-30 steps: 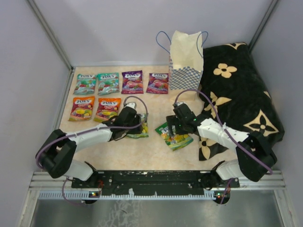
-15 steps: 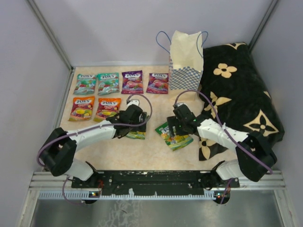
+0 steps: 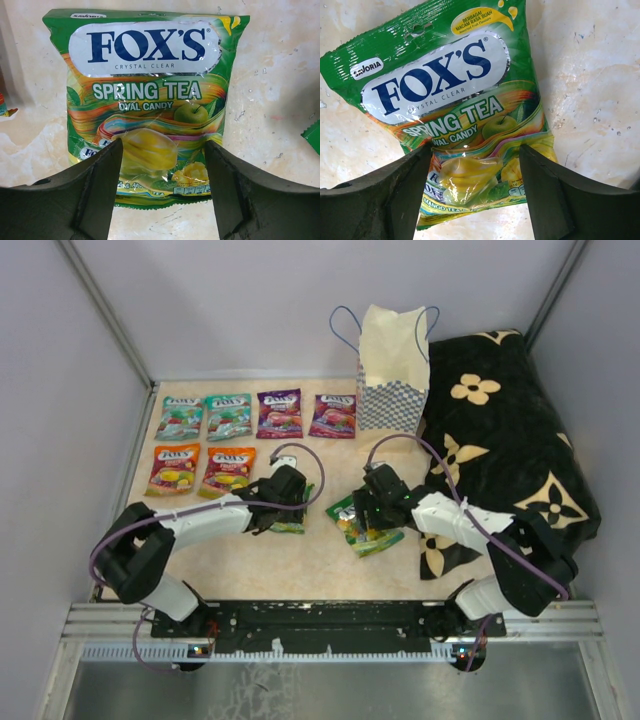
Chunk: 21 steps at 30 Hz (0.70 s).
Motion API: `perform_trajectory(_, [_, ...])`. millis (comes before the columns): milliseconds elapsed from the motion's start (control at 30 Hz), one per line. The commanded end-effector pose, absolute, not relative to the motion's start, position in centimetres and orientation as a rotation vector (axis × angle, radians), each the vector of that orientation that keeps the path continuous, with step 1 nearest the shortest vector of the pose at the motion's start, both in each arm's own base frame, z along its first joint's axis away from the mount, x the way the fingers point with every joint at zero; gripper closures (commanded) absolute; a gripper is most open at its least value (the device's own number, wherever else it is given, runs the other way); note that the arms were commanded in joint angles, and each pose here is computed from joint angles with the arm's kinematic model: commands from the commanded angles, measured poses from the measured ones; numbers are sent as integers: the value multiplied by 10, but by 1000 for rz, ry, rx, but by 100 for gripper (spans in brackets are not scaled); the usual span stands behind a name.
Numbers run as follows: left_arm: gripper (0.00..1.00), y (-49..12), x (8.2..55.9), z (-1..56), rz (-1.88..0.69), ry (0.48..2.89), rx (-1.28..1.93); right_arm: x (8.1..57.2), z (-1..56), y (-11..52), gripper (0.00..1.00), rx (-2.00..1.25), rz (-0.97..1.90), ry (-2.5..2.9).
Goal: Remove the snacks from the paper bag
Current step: Move the snack to the center of the board.
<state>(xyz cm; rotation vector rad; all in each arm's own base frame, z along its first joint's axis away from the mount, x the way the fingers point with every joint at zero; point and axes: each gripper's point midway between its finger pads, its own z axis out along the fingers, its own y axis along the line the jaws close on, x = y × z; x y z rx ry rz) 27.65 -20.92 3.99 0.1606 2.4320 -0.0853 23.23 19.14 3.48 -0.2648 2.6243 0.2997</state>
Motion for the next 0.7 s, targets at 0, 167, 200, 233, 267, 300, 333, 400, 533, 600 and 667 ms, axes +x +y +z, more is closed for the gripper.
perform_trajectory(0, [28,-205,280,31,-28,2429,179,231,27,200,30,-245,342,2638])
perform_trajectory(167, [27,-197,291,22,-2,2430,177,238,28,202,31,-182,323,2639])
perform_trajectory(200, [27,-195,294,20,7,2431,172,240,28,203,31,-157,319,2640])
perform_trajectory(233, [27,-193,298,21,10,2428,165,242,29,204,31,-146,316,2639])
perform_trajectory(267, [27,-191,302,20,16,2427,159,244,30,205,31,-118,316,2641])
perform_trajectory(300, [27,-188,307,21,22,2424,150,246,30,206,31,-92,312,2644])
perform_trajectory(333, [26,-186,311,22,26,2422,141,249,31,208,30,-61,313,2642])
perform_trajectory(400, [25,-181,321,23,36,2422,119,254,33,213,29,7,330,2637])
perform_trajectory(533, [25,-175,335,23,33,2426,94,267,41,230,29,133,405,2613])
perform_trajectory(600, [25,-177,339,24,27,2422,99,274,41,236,31,171,418,2602])
perform_trajectory(667, [25,-180,341,26,18,2421,105,283,41,239,32,218,414,2585])
